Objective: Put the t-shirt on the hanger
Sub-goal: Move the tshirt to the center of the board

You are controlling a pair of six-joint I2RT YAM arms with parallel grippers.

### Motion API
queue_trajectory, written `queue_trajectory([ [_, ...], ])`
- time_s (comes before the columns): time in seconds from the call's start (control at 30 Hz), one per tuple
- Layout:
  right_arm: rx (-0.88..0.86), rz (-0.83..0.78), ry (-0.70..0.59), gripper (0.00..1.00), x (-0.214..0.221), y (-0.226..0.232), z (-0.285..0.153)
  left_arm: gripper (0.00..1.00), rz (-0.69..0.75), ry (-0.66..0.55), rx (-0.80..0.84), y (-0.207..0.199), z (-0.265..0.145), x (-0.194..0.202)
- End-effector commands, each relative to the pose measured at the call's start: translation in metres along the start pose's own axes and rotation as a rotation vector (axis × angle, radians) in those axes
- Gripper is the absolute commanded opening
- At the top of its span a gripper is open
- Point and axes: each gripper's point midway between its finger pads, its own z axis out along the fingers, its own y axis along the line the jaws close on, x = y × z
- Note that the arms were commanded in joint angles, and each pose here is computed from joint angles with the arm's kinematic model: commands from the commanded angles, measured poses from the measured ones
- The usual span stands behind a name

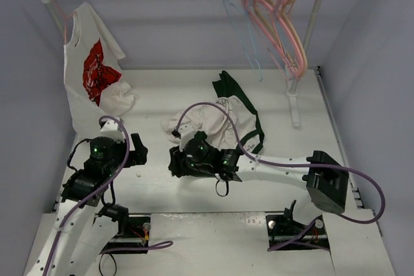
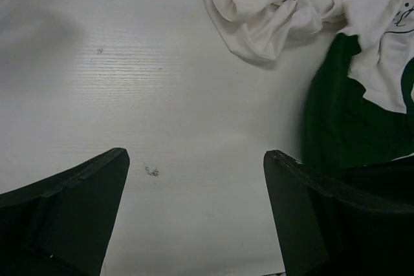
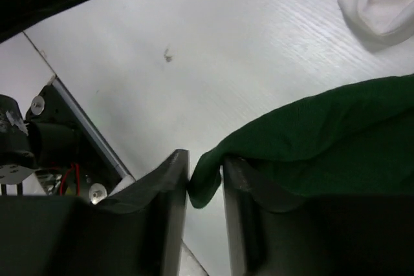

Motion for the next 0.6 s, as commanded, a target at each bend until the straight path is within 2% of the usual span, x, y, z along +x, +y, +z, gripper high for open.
queue_trajectory([
  [0.0,-0.071,-0.091,-0.086,0.38,-0.038,0.032,0.001,0.87,-0.038,-0.049,0.063,-0.016,-0.018,-0.022],
  [0.03,-0.064,-0.102,-0.084,0.52,-0.039,0.032,0.001,0.87,-0.041,-0.054,0.056,-0.014,-0.02,-0.022],
  [0.07,-0.009,-0.105,-0.11,0.58,-0.046,0.021,0.0,0.87,-0.048,-0.056,0.038,-0.011,-0.022,-0.022],
  [0.13,0.054,-0.128,-0.126,0.68,-0.054,0.007,-0.012,0.87,-0.052,-0.076,0.036,-0.01,-0.028,-0.026],
  [0.23,0.154,-0.136,-0.15,0.74,-0.063,-0.024,-0.035,0.87,-0.094,-0.06,0.056,-0.016,-0.024,-0.022],
  [0.33,0.248,-0.115,-0.172,0.77,-0.068,-0.062,-0.063,0.86,-0.153,0.008,0.093,-0.025,-0.006,-0.007],
  [0.4,0.332,-0.069,-0.192,0.77,-0.074,-0.1,-0.084,0.81,-0.188,0.074,0.114,-0.032,0.007,0.005],
  [0.57,0.481,0.028,-0.142,0.76,-0.044,-0.172,-0.116,0.77,-0.275,0.17,0.114,-0.045,0.046,0.034],
])
